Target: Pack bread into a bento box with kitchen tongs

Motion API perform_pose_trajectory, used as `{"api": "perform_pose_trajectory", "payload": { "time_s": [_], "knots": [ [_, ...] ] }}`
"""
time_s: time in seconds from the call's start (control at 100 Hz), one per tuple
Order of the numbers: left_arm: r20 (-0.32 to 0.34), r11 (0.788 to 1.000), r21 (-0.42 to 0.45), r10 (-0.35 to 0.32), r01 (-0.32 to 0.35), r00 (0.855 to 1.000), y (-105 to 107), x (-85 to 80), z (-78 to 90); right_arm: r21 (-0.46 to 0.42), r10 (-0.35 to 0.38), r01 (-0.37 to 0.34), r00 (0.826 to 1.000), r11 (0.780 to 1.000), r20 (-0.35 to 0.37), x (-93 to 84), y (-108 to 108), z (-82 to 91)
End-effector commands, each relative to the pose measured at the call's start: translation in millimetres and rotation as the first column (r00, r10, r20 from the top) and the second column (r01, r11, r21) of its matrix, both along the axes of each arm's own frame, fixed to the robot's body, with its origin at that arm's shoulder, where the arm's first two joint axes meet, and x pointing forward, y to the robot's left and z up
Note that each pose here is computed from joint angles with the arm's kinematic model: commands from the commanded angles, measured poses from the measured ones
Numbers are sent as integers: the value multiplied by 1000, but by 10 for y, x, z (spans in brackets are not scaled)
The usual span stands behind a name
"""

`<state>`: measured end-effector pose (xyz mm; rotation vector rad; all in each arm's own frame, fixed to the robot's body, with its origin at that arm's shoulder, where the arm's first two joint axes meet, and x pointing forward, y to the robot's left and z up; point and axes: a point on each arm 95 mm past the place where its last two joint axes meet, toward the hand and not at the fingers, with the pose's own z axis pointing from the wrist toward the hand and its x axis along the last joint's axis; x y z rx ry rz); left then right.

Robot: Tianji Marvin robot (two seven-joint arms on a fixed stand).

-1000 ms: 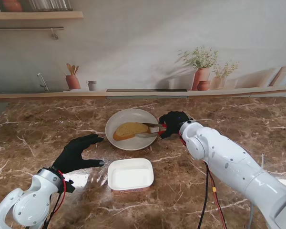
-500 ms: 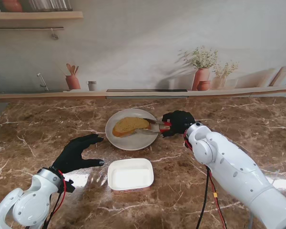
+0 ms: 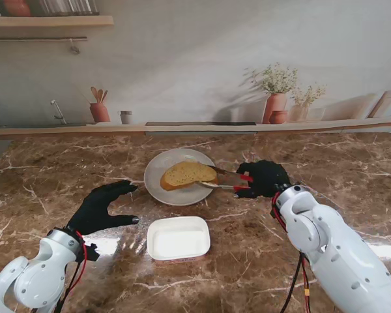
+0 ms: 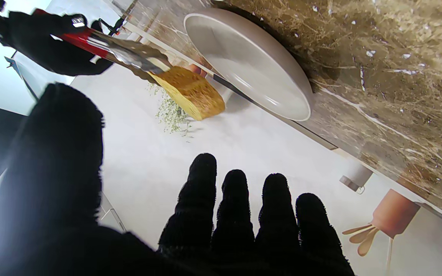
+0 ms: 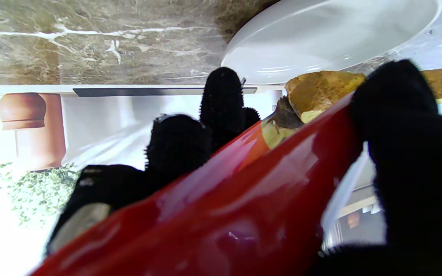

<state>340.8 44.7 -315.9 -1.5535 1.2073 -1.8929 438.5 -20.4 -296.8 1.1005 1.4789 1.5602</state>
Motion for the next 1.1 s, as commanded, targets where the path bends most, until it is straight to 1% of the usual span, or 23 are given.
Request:
{"api": "perform_pose_trajectory", "payload": {
  "time_s": [0.0, 0.07, 0.11, 0.32, 0.47, 0.58, 0.78, 0.96, 1.09],
  "knots": [
    [3, 1000, -1, -1, 1, 1000, 5, -26, -13, -15, 5, -5, 999, 1000, -34, -157, -38, -139],
    [6, 1000, -3, -1, 1, 1000, 16, -28, -14, -20, 7, -8, 1000, 1000, -18, -288, -85, -130],
    [6, 1000, -3, -2, 2, 1000, 20, -27, -16, -20, 7, -7, 1000, 1000, -10, -382, -101, -96],
    [12, 1000, -9, -4, 4, 1000, 22, -30, -23, -56, -6, 7, 1000, 998, 13, -799, -188, -24],
    [13, 1000, -7, -4, 4, 1000, 27, -30, -19, -104, -11, 13, 1000, 994, 26, -1027, -184, 43],
    [16, 1000, -9, -4, 4, 1000, 25, -30, -20, -151, -8, 13, 999, 989, 31, -1158, -145, 112],
    [14, 1000, -7, -9, 9, 1000, 20, -30, -25, -226, 17, -10, 999, 974, 29, -1280, -42, 229],
    [11, 1000, -3, -12, 12, 1000, 16, -29, -30, -276, 48, -41, 999, 960, 21, -1301, 83, 318],
    [10, 1000, -4, -10, 10, 1000, 15, -30, -33, -295, 74, -67, 997, 953, 11, -1297, 183, 363]
  ]
}}
